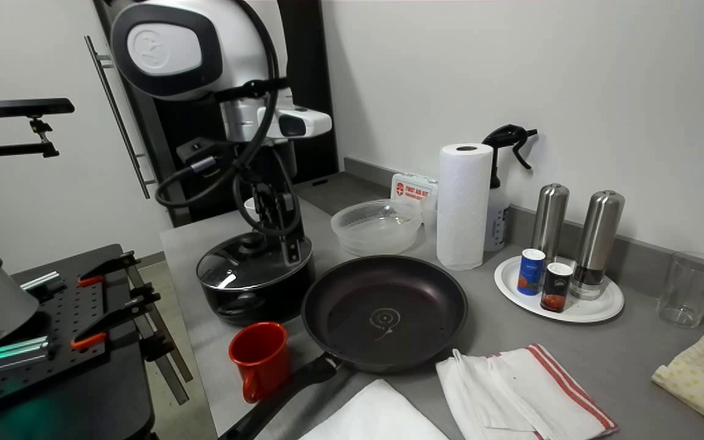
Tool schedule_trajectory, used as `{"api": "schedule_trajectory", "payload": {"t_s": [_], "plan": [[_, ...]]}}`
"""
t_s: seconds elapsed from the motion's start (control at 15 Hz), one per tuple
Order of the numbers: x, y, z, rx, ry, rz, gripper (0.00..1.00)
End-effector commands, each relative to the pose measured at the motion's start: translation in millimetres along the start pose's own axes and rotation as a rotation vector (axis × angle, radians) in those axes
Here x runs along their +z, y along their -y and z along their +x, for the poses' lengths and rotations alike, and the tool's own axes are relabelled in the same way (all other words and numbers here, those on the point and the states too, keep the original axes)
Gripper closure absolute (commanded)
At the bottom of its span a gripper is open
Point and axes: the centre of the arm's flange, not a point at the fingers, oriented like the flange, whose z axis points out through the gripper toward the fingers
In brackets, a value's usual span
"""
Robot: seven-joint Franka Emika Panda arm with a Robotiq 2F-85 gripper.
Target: Move the cup to the right
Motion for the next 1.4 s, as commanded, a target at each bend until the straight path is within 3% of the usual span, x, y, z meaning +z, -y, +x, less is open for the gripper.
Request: {"api": "schedule_trajectory", "payload": {"t_s": [0.0,0.2,0.53,0.8,1.33], "plan": [[25.6,-13.8,13.5,-0.034,-0.003,0.042,0.00],[41.5,-14.0,11.1,-0.035,0.007,0.071,0.00],[57.3,2.2,9.7,0.032,0.017,0.192,0.00],[64.3,15.4,13.3,0.154,0.025,0.287,0.00],[85.2,17.6,11.8,0.456,0.093,0.396,0.00]]}}
